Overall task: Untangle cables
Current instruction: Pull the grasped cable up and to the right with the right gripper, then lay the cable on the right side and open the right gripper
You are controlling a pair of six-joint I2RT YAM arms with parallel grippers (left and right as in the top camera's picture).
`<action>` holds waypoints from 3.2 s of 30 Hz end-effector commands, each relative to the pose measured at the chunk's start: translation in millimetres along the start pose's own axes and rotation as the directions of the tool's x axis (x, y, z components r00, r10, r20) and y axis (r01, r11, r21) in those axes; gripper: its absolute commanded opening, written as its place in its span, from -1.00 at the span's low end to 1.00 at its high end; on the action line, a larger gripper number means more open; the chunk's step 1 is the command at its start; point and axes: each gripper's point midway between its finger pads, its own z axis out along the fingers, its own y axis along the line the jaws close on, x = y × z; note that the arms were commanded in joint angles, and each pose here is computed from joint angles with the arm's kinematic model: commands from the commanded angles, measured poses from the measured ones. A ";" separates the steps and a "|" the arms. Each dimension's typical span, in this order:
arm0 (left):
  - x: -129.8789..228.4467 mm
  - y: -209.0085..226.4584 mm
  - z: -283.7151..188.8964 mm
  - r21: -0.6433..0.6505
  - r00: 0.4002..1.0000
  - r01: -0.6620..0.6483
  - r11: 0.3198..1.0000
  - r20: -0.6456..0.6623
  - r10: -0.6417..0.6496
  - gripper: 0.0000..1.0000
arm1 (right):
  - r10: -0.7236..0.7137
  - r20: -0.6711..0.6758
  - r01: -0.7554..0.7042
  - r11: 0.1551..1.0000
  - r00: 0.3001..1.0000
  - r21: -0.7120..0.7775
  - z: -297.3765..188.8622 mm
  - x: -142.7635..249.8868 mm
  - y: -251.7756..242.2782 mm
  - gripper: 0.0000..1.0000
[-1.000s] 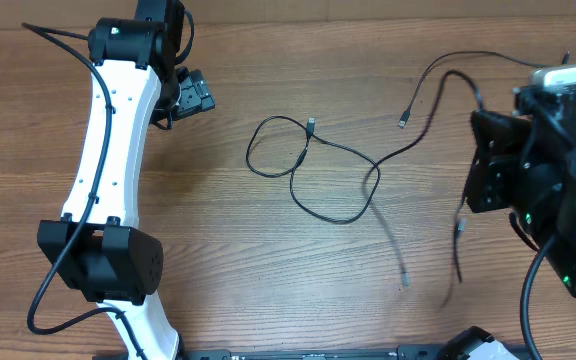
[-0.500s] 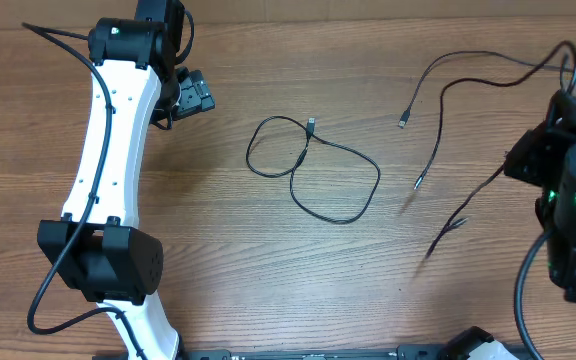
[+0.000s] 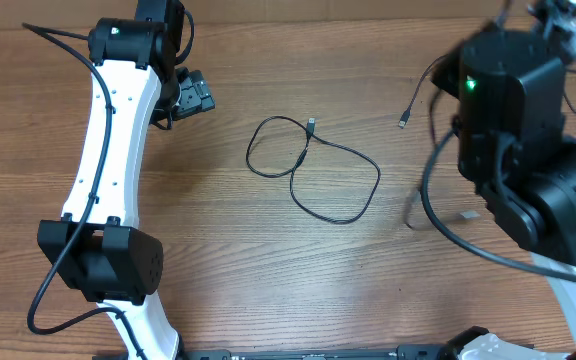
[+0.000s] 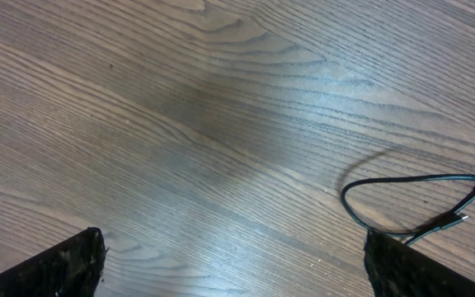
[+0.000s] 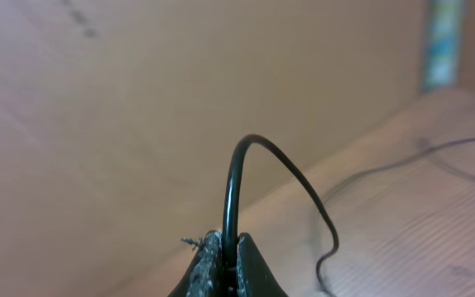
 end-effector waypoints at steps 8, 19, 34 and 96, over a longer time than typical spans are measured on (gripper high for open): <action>-0.7 0.4 -4.1 -0.007 1.000 -0.023 1.000 0.018 0.024 1.00 | 0.058 0.005 -0.058 0.998 0.998 -0.005 6.5 -10.3 -5.4 -0.92; -0.7 0.4 -4.3 -0.007 1.000 -0.023 1.000 0.018 0.023 1.00 | 0.020 -0.025 -0.002 0.818 0.999 0.576 44.4 -29.4 -186.7 -0.92; -0.7 0.4 -4.3 -0.007 1.000 -0.023 1.000 0.018 0.023 1.00 | 0.343 -0.181 -0.125 0.704 0.922 0.700 111.5 6.2 -300.8 -0.92; -0.7 0.3 -4.2 -0.007 1.000 -0.024 1.000 0.018 0.024 0.99 | 0.325 -0.139 -0.118 0.656 0.935 0.745 238.9 21.6 -479.7 -0.92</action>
